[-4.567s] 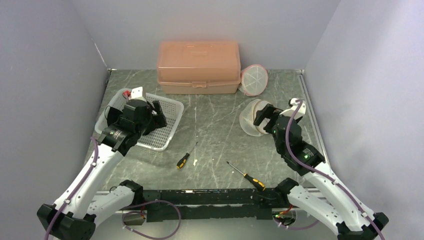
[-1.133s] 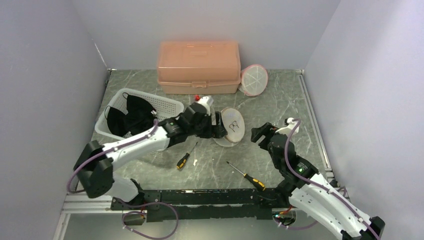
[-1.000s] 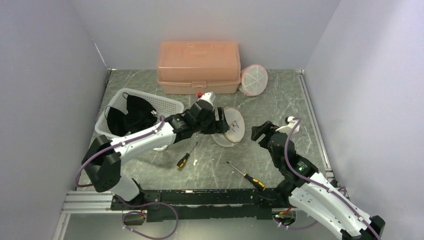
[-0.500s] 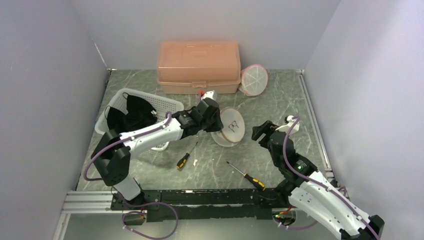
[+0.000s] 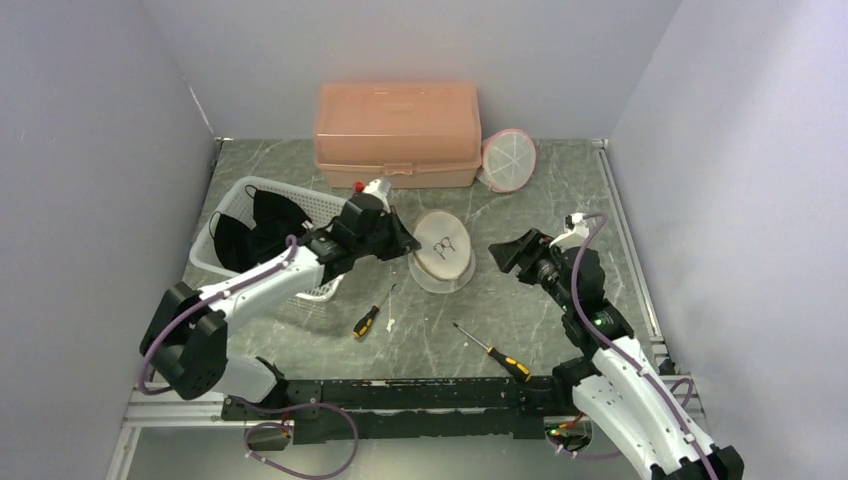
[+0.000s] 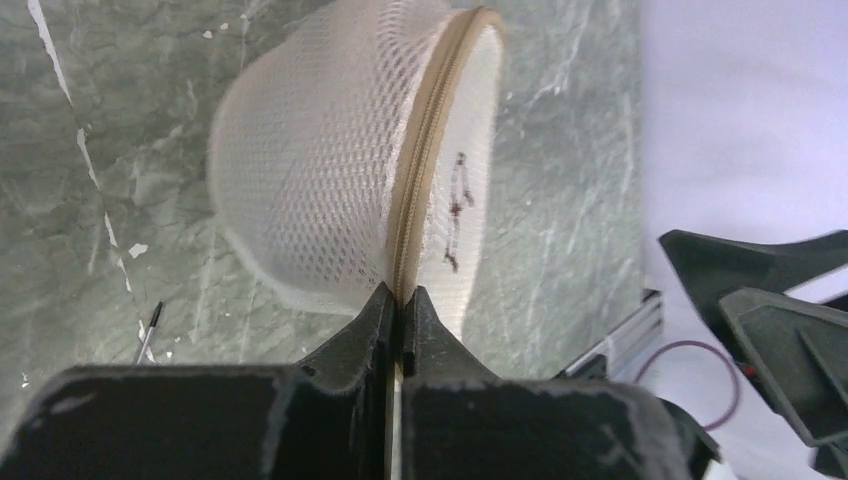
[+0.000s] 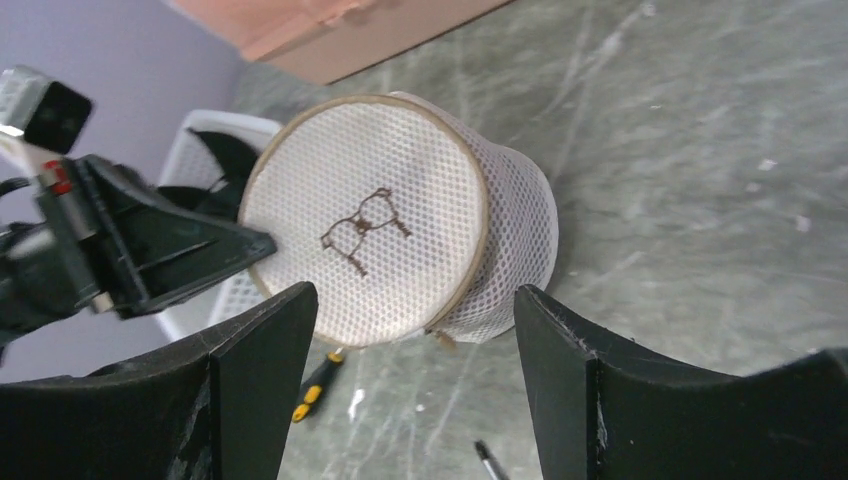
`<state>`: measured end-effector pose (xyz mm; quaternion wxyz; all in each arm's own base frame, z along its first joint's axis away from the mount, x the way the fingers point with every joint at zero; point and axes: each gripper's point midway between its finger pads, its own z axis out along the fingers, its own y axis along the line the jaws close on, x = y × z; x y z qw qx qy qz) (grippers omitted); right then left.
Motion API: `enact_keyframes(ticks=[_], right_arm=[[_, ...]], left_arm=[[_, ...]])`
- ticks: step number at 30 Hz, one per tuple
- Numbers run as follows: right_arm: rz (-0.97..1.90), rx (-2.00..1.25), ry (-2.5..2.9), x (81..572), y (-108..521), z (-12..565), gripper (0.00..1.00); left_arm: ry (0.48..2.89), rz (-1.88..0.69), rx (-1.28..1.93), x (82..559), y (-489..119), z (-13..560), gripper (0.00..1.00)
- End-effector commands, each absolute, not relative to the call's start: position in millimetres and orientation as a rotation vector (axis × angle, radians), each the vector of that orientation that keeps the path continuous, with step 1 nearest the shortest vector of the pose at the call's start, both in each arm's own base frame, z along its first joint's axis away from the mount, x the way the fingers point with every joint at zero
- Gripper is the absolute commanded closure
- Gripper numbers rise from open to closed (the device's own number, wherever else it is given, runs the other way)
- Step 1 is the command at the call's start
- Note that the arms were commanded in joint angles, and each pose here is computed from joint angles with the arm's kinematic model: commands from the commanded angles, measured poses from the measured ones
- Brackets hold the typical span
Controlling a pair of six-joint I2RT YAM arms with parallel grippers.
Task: Unzip the laundry bag and remove the bra
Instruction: Unzip the laundry bag at the center of the board.
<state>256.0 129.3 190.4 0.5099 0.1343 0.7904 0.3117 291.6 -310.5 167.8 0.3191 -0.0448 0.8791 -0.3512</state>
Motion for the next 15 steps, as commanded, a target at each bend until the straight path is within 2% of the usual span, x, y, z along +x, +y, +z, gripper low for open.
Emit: enact_keyframes(ticks=[1,8,15], right_arm=[[1.051,0.216,1.842,252.5,161.7,207.5,0.25],[1.293,0.245,1.832,256.8,178.9,191.0,0.32],[1.354,0.316,1.896,262.5,185.6,163.9,0.36]], left_arm=[[2.151,-1.243,-0.104,286.3,-320.1,213.9,0.97],[2.093,-1.471,-0.156,280.6,-308.5,222.1,0.97],[2.157,-1.416,-0.191,281.4,-300.0,198.0,0.97]])
